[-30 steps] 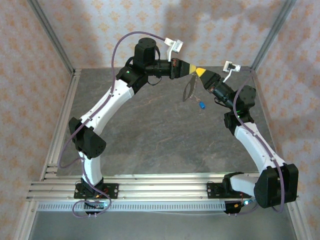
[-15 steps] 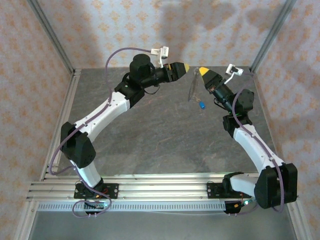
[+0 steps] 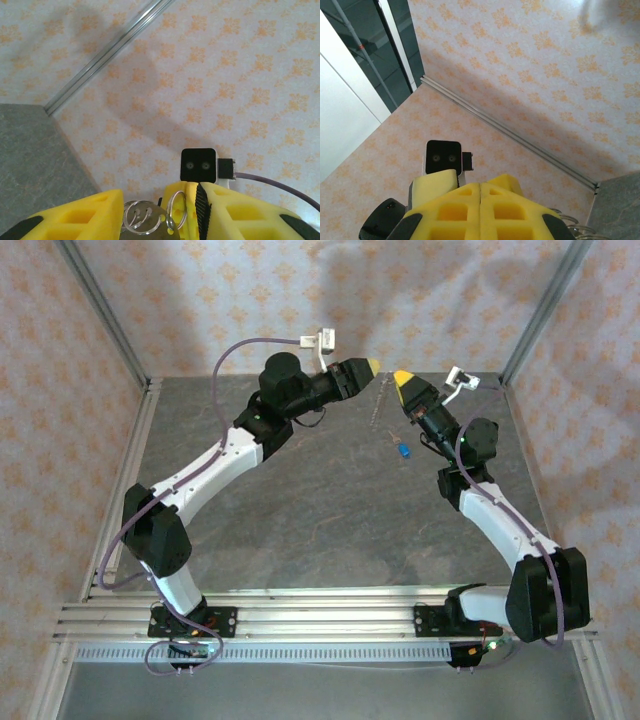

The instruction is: Put the keys on the keyring

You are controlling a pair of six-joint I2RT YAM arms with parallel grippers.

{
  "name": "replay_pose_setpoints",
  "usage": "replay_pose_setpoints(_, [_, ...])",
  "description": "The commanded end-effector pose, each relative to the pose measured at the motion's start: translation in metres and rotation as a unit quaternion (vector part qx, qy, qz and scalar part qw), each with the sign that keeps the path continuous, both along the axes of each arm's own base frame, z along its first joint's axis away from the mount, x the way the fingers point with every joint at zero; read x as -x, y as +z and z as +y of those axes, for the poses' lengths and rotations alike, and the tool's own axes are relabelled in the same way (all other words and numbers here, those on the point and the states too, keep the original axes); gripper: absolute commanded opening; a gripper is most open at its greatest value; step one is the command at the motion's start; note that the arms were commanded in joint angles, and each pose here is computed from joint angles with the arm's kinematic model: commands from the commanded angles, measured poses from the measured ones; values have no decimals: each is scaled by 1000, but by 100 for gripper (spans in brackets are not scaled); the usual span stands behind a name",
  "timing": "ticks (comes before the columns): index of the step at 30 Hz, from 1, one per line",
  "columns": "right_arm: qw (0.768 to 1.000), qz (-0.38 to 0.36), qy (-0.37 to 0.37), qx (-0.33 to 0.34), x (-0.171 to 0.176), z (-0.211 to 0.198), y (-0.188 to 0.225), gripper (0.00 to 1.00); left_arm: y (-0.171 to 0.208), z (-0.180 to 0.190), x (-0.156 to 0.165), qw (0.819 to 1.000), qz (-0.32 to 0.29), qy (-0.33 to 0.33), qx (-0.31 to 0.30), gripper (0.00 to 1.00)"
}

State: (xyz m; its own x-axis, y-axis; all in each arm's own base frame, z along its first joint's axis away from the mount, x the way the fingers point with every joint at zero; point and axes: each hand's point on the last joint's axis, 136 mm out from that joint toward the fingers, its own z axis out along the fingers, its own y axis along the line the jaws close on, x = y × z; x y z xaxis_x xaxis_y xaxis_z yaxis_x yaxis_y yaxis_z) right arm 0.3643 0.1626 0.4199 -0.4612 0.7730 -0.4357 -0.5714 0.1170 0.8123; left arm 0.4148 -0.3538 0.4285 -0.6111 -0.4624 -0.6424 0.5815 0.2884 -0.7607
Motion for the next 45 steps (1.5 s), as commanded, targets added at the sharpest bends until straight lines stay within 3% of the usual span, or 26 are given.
replay_pose_setpoints(1, [998,-52,-1,-17,11,-2,29,0,19,-5,3,999,-25,-4,23,42])
replay_pose_setpoints(35, [999,-48,2,-15,10,0,25,0,14,-31,15,998,-25,-51,18,31])
replay_pose_setpoints(43, [999,-45,1,-14,9,0,23,0,13,-32,15,998,-25,-51,18,14])
replay_pose_setpoints(45, [999,-41,1,-12,8,0,21,0,13,-31,15,998,-25,-48,18,5])
